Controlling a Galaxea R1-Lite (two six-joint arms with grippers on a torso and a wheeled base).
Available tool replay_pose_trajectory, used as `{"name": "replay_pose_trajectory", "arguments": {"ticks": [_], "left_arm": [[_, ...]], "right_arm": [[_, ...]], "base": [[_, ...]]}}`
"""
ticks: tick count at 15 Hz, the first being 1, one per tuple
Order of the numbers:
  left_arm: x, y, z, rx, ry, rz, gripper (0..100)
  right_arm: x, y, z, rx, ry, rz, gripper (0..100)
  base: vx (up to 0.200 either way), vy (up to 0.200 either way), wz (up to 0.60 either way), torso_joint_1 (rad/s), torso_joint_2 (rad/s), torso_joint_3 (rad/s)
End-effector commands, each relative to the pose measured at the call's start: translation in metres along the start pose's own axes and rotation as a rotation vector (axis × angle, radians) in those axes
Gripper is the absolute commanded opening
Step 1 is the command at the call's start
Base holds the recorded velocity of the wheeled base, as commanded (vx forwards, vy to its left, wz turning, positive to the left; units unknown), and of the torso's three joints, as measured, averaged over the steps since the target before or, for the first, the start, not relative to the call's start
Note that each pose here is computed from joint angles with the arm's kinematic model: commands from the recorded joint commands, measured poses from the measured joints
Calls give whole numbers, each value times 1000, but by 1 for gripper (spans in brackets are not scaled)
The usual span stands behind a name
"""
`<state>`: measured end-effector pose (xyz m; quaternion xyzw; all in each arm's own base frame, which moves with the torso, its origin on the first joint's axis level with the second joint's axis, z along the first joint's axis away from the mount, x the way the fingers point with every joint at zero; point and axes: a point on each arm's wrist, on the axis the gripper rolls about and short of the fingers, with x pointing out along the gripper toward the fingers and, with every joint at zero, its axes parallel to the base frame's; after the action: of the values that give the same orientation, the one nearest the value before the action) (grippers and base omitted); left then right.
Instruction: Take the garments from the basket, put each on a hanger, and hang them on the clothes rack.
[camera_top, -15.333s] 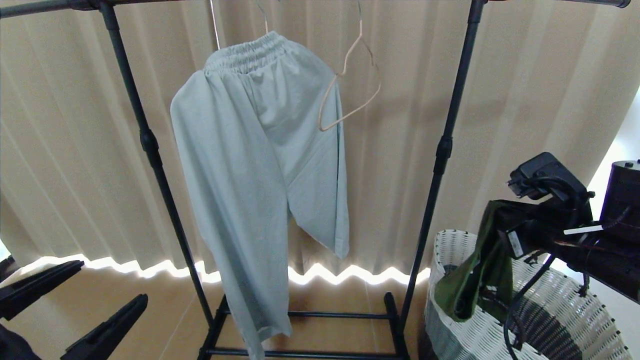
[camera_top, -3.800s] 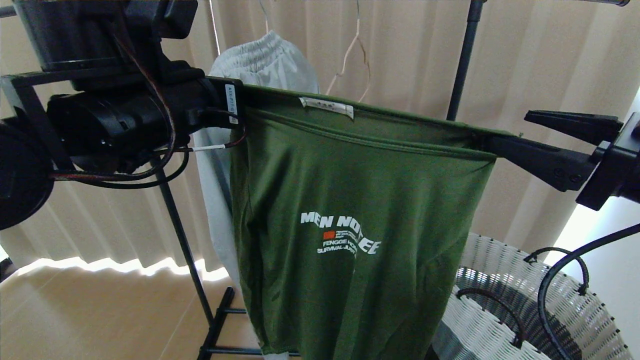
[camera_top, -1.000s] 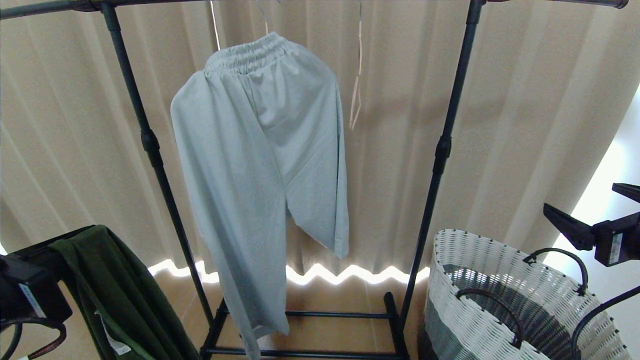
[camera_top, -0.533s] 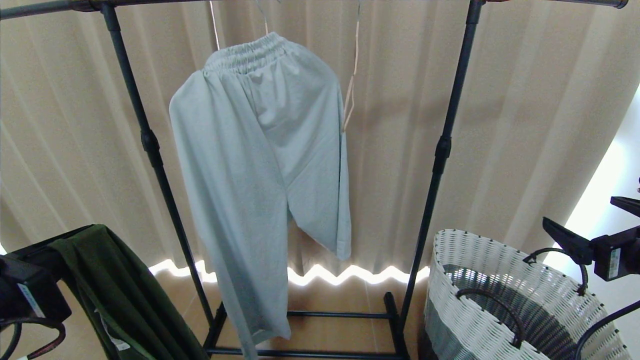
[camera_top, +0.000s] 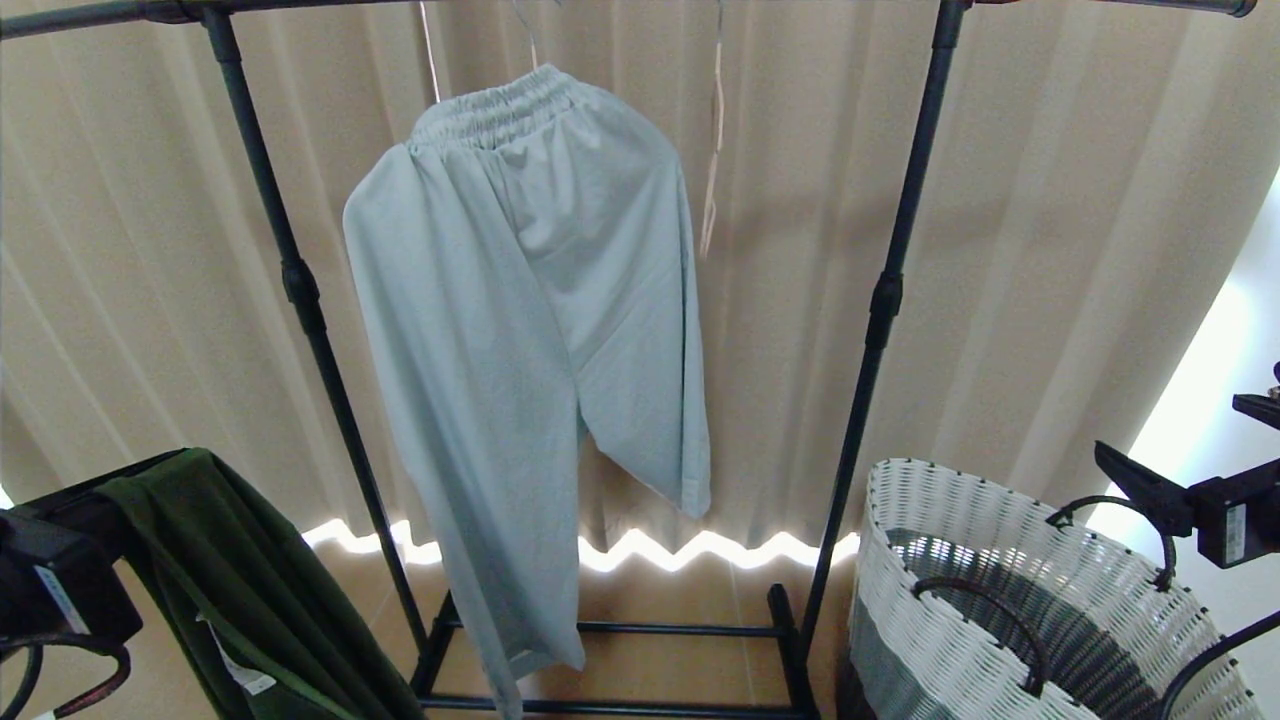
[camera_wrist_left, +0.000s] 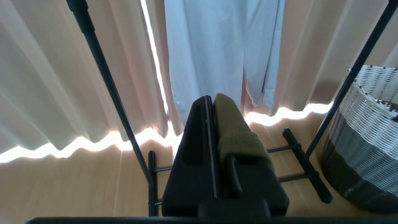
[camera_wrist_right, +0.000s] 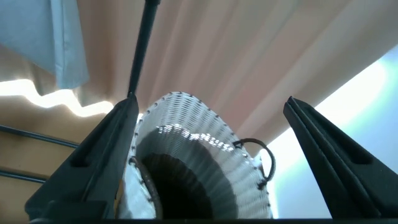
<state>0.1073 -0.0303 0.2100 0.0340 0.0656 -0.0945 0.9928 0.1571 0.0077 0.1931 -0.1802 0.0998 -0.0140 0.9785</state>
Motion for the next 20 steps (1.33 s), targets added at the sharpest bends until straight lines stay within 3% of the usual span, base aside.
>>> {"name": "replay_pose_trajectory", "arguments": {"ticks": [1, 14, 20], "left_arm": [[1, 0, 0, 1, 3, 0, 0], [1, 0, -4, 2, 20, 1, 0], [3, 5, -9, 1, 41, 47, 0]], "right_arm": [[1, -1, -1, -9, 7, -3, 100], [-1, 1, -7, 1, 17, 4, 100], [-1, 1, -6, 58, 11, 6, 100]], "base": [[0, 0, 0, 0, 0, 0], [0, 0, 0, 0, 0, 0], [0, 0, 0, 24, -124, -137]]}}
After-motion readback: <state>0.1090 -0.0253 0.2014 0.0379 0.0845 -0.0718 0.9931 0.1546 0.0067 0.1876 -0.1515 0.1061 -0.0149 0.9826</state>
